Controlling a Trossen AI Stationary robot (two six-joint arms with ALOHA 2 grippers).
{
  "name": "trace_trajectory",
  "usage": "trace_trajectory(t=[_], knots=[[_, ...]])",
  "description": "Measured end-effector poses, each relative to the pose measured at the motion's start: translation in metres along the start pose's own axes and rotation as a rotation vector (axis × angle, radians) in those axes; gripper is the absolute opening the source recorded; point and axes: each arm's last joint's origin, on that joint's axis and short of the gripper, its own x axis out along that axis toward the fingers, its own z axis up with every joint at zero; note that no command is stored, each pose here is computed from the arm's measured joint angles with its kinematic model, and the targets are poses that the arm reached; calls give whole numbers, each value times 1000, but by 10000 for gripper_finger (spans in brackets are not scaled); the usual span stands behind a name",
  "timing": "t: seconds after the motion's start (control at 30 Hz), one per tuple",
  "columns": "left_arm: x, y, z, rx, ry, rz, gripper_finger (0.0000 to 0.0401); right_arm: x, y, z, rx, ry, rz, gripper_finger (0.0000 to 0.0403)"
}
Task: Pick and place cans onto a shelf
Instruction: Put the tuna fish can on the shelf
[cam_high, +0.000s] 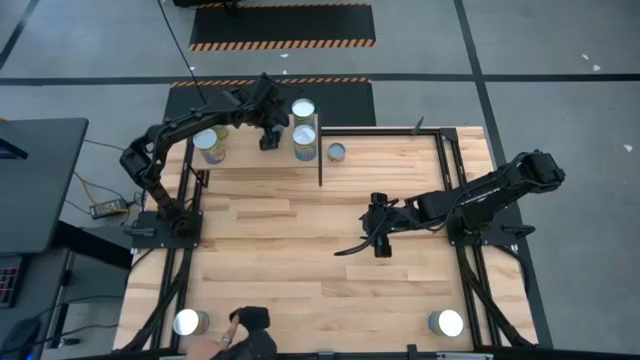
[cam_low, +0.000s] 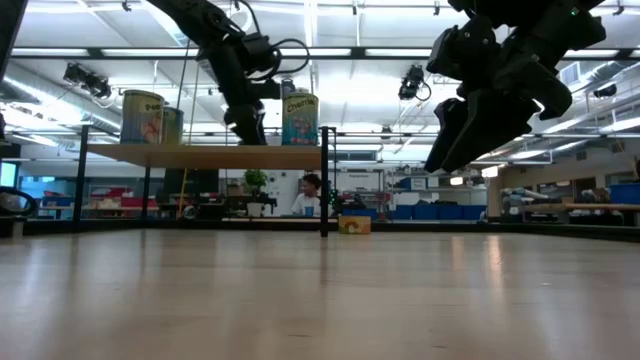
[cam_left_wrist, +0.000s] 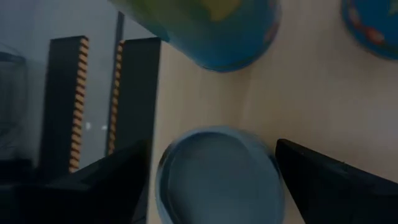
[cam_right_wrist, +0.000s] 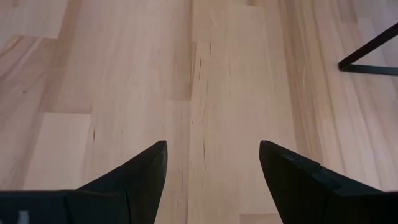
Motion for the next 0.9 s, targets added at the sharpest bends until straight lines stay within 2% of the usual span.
trace_trajectory(t=[0.1,0.27,0.37,0.47,0.57,0.77,0.9], knots=[[-5,-3,5,17,8,40,352,0,0,0,3,0,0,262],[-31,-9,8,27,16,97,352,0,0,0,-1,0,0,262],[-54,-15,4,-19,20,93,352,0,0,0,-1,0,0,262],[-67,-15,-7,-104,105,117,351,0,0,0,2,0,0,262],[-60,-9,-17,-177,187,137,343,0,0,0,0,-4,-10,262],[-38,0,-22,-232,261,189,304,0,-1,1,9,-10,-34,262],[-26,7,-23,-286,244,199,279,0,-1,1,23,-9,-29,262]])
